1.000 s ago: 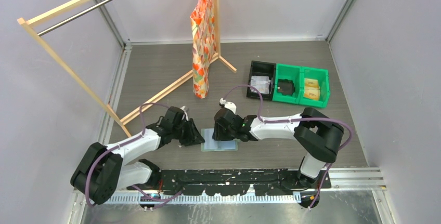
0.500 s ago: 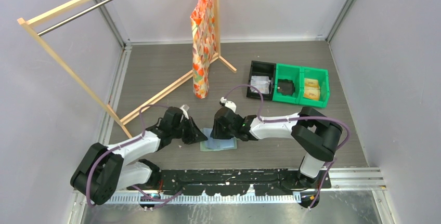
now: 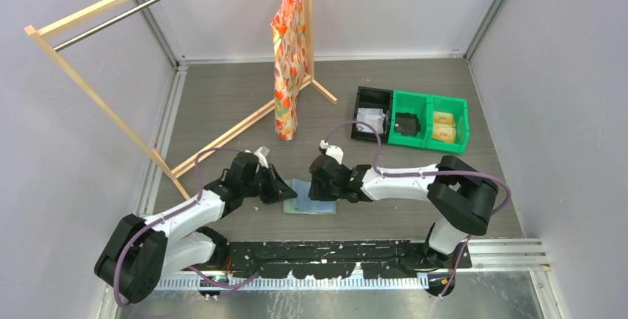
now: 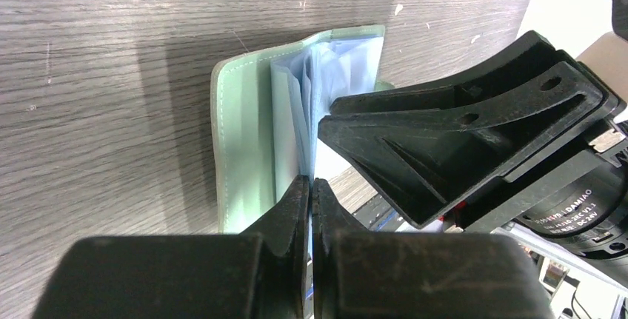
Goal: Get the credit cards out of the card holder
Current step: Remove the credit card from the card holder.
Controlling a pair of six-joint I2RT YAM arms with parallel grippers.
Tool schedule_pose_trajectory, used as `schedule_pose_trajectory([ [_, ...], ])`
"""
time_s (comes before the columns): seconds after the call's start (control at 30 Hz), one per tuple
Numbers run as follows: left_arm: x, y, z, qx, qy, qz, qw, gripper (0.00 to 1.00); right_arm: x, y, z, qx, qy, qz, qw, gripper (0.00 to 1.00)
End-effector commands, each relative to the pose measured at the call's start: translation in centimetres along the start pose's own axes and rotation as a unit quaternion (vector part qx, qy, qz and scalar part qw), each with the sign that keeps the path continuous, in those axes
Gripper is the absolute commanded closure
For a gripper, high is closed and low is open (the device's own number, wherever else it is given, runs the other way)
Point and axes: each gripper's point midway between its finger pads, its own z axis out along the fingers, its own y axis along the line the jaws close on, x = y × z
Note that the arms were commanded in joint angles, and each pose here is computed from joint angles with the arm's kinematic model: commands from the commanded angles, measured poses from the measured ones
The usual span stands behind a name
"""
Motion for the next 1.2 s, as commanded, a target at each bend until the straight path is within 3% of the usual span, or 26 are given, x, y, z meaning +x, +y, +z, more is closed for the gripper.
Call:
schedule_pose_trajectory([
  [0.0, -1.2, -1.7, -0.5, 0.02, -0.025, 0.019, 0.999, 0.99, -0.2, -2.9, -2.0, 0.064, -0.008, -0.024, 0.998, 0.64],
  [0.17, -1.0, -1.4, -0.5, 0.017, -0.023, 0.018, 0.999, 0.99, -1.4, -3.3, -4.0, 0.078, -0.029, -0.02, 0.996, 0.64],
  [0.43, -0.8, -0.4, -0.2, 0.005, -0.021, 0.014, 1.0, 0.99, -2.8, 1.7, -5.6, 0.011, -0.059, -0.02, 0.998, 0.64],
  [0.7, -0.8, -0.2, -0.2, 0.0, -0.023, 0.012, 1.0, 1.0, -2.4, 6.1, -3.2, -0.029, -0.045, -0.032, 0.998, 0.64],
  [0.93, -0.5, 0.0, -0.1, -0.003, -0.016, 0.012, 1.0, 0.99, -1.0, 5.9, -0.6, -0.012, -0.02, -0.039, 0.999, 0.64],
  [1.03, -0.4, 0.0, -0.4, -0.008, -0.011, 0.014, 1.0, 0.82, -0.5, 4.6, 0.0, 0.013, -0.016, -0.035, 0.999, 0.64],
  [1.17, -0.6, -0.2, -0.7, -0.006, -0.021, 0.019, 1.0, 0.8, -0.4, 3.7, -0.3, 0.02, -0.022, -0.025, 0.999, 0.64],
])
